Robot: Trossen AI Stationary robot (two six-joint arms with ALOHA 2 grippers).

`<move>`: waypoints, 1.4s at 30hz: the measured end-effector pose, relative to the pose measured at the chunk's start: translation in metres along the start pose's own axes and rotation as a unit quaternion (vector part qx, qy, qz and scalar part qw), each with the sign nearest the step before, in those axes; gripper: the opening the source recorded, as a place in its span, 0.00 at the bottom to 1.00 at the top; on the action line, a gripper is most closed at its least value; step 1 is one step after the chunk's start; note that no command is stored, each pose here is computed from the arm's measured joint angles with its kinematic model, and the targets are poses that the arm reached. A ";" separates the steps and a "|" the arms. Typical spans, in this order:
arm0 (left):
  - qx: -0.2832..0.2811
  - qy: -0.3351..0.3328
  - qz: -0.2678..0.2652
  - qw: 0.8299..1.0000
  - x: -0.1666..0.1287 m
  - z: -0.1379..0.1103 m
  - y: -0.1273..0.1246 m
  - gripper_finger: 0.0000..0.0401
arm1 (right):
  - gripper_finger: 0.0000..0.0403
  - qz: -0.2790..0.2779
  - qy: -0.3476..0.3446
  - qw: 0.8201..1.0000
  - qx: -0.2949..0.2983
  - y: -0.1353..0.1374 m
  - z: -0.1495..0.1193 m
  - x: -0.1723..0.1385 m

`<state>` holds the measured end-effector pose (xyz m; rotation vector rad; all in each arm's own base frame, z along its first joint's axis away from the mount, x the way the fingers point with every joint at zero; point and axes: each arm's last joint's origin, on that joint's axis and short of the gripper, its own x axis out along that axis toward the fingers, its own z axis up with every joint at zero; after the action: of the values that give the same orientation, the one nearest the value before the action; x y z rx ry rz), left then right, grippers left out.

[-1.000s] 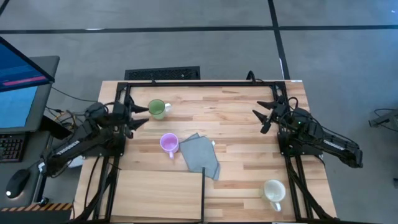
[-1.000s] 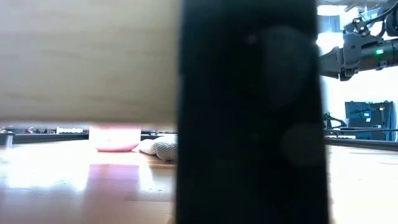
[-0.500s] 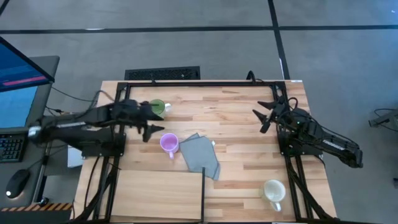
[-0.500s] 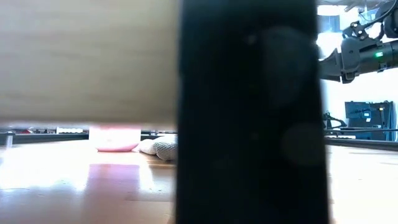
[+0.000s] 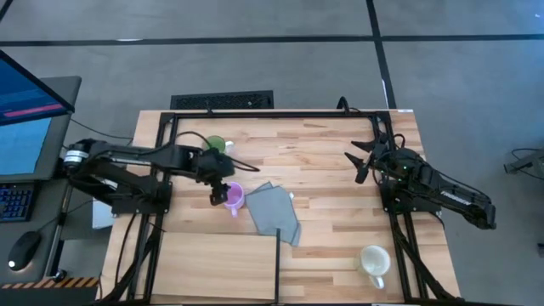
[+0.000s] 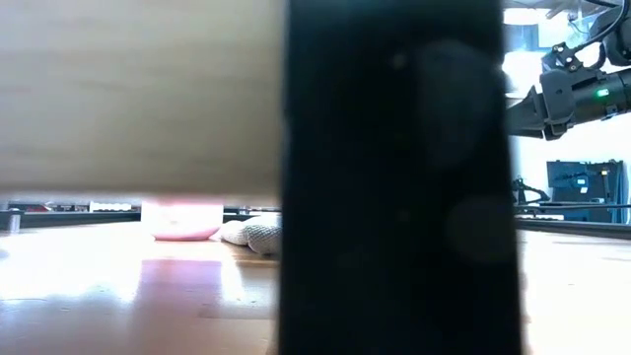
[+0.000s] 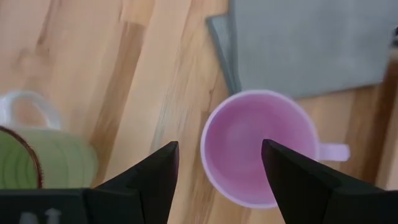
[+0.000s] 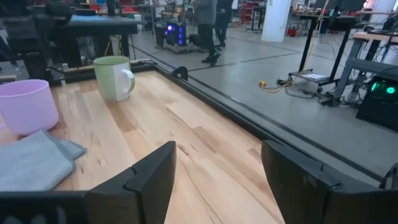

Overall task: Stack small to large cups/mugs on shelf
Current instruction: Put the pink mug on the shelf

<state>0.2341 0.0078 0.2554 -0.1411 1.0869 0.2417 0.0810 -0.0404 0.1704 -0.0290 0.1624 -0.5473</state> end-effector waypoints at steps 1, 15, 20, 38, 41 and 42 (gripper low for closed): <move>0.003 0.006 0.002 1.000 0.003 0.000 0.000 0.55 | 0.65 0.000 0.000 1.000 0.000 0.000 0.000 0.000; 0.019 0.022 -0.006 1.000 0.008 0.000 0.000 0.55 | 0.65 0.000 0.001 1.000 0.000 0.000 0.000 0.000; 0.019 0.026 -0.027 0.999 0.008 0.000 -0.001 0.55 | 0.65 0.000 0.001 1.000 0.000 0.000 0.000 0.000; -0.018 0.015 0.014 1.000 0.008 0.001 0.001 0.55 | 0.65 0.000 0.001 1.000 0.000 0.000 0.000 0.000; -0.032 0.019 0.003 0.999 0.008 0.001 0.000 0.55 | 0.65 0.000 0.001 1.000 0.000 0.000 0.000 0.000; -0.033 0.020 0.003 0.999 0.009 0.001 0.000 0.55 | 0.65 0.000 0.001 1.000 0.000 0.000 0.000 0.000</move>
<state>0.2387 0.0093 0.2480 -0.2024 1.1194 0.2814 0.0809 -0.0404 0.1702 -0.0286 0.1643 -0.5475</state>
